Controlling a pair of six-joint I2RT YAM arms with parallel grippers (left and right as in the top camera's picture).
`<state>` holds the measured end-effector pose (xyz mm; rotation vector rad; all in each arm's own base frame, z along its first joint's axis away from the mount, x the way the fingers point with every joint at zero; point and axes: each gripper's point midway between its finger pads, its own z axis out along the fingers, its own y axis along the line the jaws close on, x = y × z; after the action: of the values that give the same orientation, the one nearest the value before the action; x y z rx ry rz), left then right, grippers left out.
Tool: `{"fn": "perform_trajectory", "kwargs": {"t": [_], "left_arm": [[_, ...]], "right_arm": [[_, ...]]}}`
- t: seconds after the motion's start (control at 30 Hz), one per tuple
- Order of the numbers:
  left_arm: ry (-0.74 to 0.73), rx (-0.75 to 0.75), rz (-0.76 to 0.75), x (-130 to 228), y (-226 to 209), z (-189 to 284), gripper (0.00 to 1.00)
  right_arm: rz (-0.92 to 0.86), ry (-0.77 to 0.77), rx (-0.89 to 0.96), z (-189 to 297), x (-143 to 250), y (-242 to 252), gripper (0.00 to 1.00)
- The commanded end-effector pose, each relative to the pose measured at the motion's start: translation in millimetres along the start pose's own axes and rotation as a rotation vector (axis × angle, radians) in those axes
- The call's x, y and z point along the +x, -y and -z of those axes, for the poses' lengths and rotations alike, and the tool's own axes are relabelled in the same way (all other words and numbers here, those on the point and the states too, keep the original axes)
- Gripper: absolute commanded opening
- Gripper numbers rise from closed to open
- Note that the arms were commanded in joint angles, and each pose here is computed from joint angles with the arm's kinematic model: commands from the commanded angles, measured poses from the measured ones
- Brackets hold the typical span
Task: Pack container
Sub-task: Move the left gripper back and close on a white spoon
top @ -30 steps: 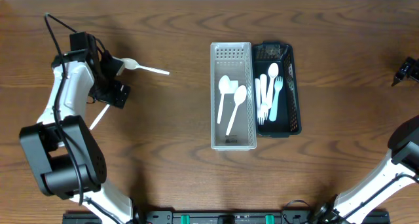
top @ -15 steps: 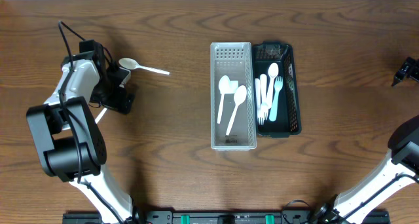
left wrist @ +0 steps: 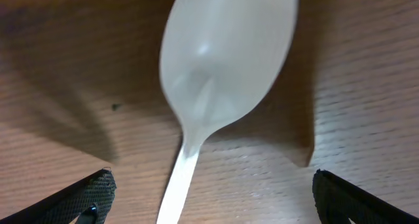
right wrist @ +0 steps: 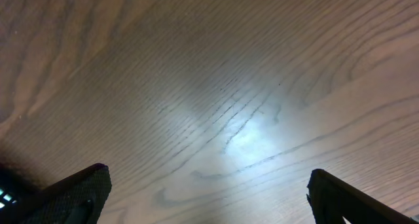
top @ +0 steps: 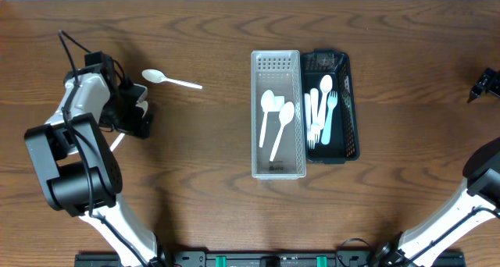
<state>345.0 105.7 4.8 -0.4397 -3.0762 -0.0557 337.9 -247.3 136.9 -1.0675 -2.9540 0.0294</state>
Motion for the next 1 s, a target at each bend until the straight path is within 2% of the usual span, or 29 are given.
{"fn": "perform_trajectory", "kwargs": {"t": [0.0, 0.47, 0.7, 0.93, 0.97], "left_arm": [[-0.032, 0.028, 0.0, 10.0, 4.7, -8.5, 0.98], [-0.009, 0.019, -0.003, 3.9, 2.0, -10.9, 0.98], [-0.003, 0.096, -0.001, 0.8, 14.7, -22.7, 0.98], [-0.025, 0.109, 0.001, 3.9, 17.0, -29.7, 0.99], [-0.025, 0.109, 0.001, 3.8, 16.8, -29.7, 0.95]], "right_arm": [[-0.016, -0.002, 0.001, -0.5, 0.4, 1.8, 0.99], [-0.016, -0.002, 0.001, -0.5, 0.4, 1.8, 0.99], [-0.016, -0.002, 0.001, -0.5, 0.4, 1.8, 0.99], [-0.016, -0.002, 0.001, -0.5, 0.4, 1.8, 0.99], [-0.016, -0.002, 0.001, -0.5, 0.4, 1.8, 0.99]]}}
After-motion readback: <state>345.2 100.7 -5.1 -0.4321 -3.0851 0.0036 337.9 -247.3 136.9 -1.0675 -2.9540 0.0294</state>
